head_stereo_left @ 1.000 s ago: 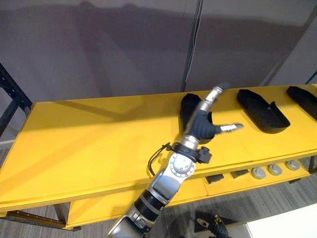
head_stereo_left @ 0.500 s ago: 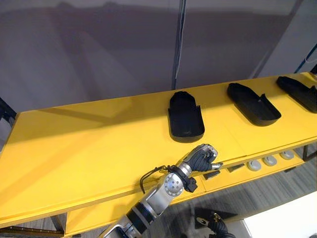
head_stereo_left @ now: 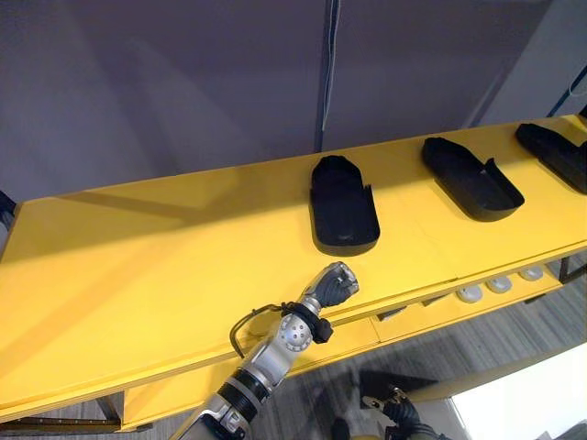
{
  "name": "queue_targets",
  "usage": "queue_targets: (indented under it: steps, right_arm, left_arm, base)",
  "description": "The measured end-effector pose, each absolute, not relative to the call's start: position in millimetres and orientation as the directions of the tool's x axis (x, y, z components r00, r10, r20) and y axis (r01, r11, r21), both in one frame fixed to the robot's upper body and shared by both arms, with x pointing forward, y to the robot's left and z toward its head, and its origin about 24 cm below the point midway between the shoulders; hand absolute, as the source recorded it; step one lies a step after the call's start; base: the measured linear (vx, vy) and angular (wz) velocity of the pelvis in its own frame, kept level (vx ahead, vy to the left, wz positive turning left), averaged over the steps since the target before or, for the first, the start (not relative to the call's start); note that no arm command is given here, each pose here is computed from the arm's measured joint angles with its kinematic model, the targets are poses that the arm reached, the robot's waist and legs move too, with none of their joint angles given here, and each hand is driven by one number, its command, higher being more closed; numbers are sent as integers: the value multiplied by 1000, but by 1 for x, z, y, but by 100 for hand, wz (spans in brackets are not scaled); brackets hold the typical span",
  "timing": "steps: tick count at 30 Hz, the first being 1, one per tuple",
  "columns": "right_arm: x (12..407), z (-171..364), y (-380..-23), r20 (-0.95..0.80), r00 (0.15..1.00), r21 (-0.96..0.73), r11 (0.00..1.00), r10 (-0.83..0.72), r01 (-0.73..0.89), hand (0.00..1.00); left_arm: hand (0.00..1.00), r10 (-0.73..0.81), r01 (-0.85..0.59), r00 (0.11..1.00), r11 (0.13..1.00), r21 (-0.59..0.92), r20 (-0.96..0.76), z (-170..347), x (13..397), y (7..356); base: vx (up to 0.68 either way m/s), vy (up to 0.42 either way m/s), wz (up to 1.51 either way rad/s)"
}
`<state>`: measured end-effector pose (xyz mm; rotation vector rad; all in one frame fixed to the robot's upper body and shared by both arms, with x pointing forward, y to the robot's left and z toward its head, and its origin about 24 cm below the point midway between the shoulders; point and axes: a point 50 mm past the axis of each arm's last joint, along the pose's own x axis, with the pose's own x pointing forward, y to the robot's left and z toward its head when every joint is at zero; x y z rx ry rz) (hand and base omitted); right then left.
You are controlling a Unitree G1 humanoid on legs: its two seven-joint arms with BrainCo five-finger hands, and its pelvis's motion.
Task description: Walk over and take plastic housings, then place them on the shelf
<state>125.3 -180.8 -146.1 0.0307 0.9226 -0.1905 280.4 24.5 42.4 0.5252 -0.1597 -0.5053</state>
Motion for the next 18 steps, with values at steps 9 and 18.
queue_targets:
  steps: [9, 18]
  right_arm:
    - [126, -146, -182, -795, 587, -58, 982, -153, 177, 0]
    - [127, -146, -183, -793, 590, -59, 982, -155, 178, 0]
  left_arm:
    - [100, -428, 358, 903, 786, 504, 27, 42, 288, 37]
    - [100, -365, 301, 931, 806, 510, 28, 42, 298, 46]
  base:
    - [0, 0, 0]
    - [-24, 2, -3]
